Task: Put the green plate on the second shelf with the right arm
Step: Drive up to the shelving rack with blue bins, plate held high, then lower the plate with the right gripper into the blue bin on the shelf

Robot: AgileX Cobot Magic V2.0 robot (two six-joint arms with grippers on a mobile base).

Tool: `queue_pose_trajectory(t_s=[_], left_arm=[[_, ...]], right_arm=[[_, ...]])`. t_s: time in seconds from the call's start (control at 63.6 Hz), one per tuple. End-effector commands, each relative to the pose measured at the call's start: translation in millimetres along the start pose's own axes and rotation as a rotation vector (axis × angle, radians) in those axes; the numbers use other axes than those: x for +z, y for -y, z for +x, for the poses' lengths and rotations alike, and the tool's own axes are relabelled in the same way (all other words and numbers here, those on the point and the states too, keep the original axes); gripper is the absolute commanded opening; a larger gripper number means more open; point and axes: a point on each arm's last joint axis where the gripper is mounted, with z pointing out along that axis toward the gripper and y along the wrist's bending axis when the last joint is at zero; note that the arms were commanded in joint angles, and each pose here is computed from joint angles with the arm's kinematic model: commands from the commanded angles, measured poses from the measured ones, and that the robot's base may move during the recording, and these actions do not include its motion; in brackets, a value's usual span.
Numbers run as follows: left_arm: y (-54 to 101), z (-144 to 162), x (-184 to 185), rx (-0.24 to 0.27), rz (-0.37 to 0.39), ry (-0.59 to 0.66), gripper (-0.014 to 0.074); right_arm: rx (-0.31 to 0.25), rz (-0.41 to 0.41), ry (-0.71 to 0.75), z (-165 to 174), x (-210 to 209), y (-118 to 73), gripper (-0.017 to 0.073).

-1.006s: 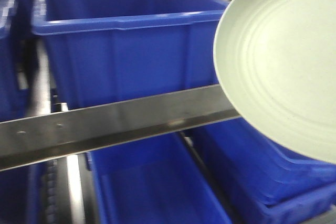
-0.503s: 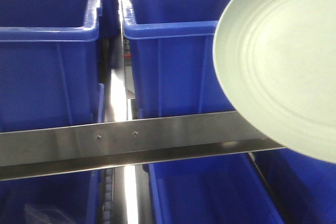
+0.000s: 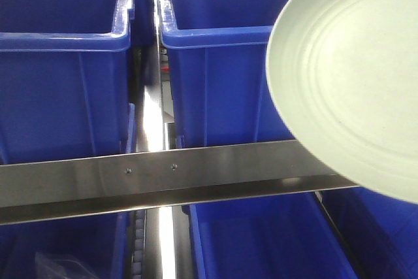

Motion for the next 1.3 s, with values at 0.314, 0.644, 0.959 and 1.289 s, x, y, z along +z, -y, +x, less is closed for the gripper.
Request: queue_pose_trajectory(t_s=[0.314,0.644,0.959,1.289], left_arm=[[1.9,4.4,1.5,-0.006,0.028,0.067,0.0125],[1.9,4.4,1.5,-0.006,0.028,0.067,0.0125],[1.9,4.4,1.5,-0.006,0.028,0.067,0.0125],[1.9,4.4,1.5,-0.006,0.028,0.067,0.0125]], right_arm=[[0.003,-0.036,0.134,-20.0,-3.3,-5.7,0.0056],[0.003,-0.036,0.134,-20.0,-3.3,-5.7,0.0056],[0.008,-0.051,0.176,-23.8,-3.6,-6.9,0.0056],[0.008,-0.085,0.263,-31.5,-5.5,-10.0,0.0056]])
